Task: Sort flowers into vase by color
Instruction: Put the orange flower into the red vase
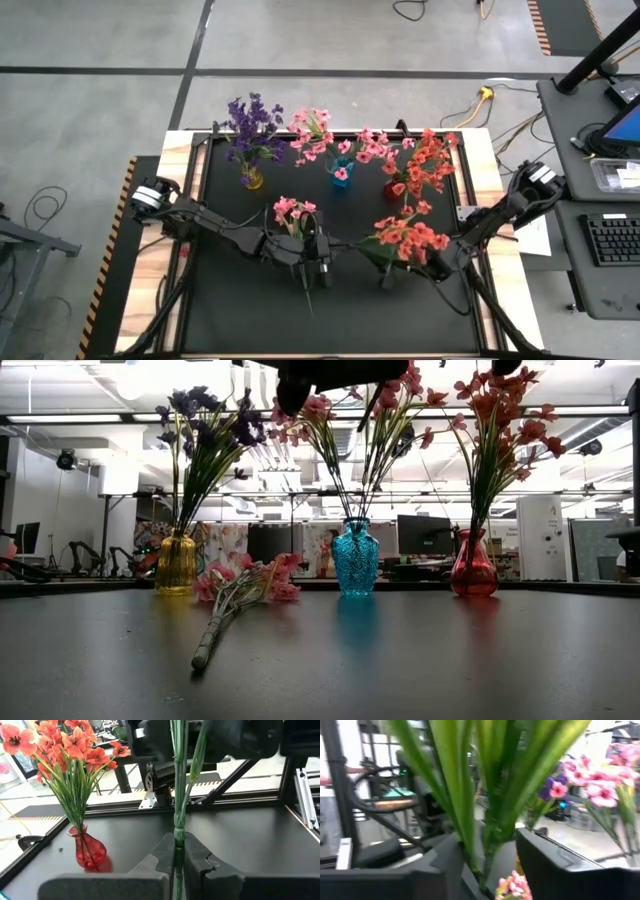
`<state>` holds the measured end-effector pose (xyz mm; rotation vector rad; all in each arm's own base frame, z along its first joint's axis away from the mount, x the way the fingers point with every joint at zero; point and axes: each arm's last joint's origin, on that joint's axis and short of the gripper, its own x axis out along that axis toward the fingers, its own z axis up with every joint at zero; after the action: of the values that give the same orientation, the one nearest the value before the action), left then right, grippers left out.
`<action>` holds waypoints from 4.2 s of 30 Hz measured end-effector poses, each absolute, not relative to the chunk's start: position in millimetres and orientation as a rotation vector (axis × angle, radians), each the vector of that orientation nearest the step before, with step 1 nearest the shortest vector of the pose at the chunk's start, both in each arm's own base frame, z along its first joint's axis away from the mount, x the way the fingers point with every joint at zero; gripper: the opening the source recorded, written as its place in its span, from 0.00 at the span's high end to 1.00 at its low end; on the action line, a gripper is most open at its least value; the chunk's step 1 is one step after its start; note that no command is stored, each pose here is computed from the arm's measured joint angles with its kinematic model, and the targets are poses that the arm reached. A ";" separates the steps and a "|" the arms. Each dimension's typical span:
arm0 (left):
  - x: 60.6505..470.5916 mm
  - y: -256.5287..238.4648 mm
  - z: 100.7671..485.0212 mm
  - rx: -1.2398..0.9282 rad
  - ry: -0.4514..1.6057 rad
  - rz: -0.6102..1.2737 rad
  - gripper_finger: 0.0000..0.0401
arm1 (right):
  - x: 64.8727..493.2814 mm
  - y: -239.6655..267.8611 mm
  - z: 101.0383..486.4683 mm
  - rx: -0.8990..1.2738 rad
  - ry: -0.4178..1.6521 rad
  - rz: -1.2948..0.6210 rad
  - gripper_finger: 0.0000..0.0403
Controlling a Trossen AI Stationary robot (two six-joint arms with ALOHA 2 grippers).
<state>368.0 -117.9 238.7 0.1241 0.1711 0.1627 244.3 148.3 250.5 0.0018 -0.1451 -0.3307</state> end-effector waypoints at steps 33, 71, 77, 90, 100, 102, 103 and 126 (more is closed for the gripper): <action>275.7 -88.2 303.9 0.079 0.493 0.197 0.49 | 197.1 66.7 297.7 0.039 -0.028 -0.942 0.97; 265.6 -81.9 294.8 0.112 0.592 0.327 0.54 | 205.3 19.0 274.2 -0.002 0.129 -1.093 0.97; 265.3 -81.9 294.4 0.108 0.595 0.329 0.54 | 206.1 7.3 269.7 0.013 0.175 -1.087 0.97; 263.8 -81.4 292.6 0.099 0.613 0.338 0.54 | 200.7 4.9 257.4 -0.040 0.303 -1.060 0.97; 263.9 -81.3 292.6 0.093 0.612 0.340 0.54 | 200.2 5.0 256.3 -0.065 0.325 -1.055 0.97; 263.9 -81.2 292.6 0.093 0.612 0.340 0.54 | 200.2 4.9 256.3 -0.075 0.329 -1.056 0.97; 263.9 -81.1 292.6 0.093 0.612 0.341 0.54 | 200.1 4.9 256.4 -0.077 0.329 -1.057 0.97; 264.0 -81.2 292.7 0.093 0.611 0.341 0.54 | 199.5 4.5 256.4 -0.070 0.312 -1.083 0.97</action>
<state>264.0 -81.2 292.7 0.0929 0.6106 0.3409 199.5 4.5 256.4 -0.0699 0.3120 -1.0834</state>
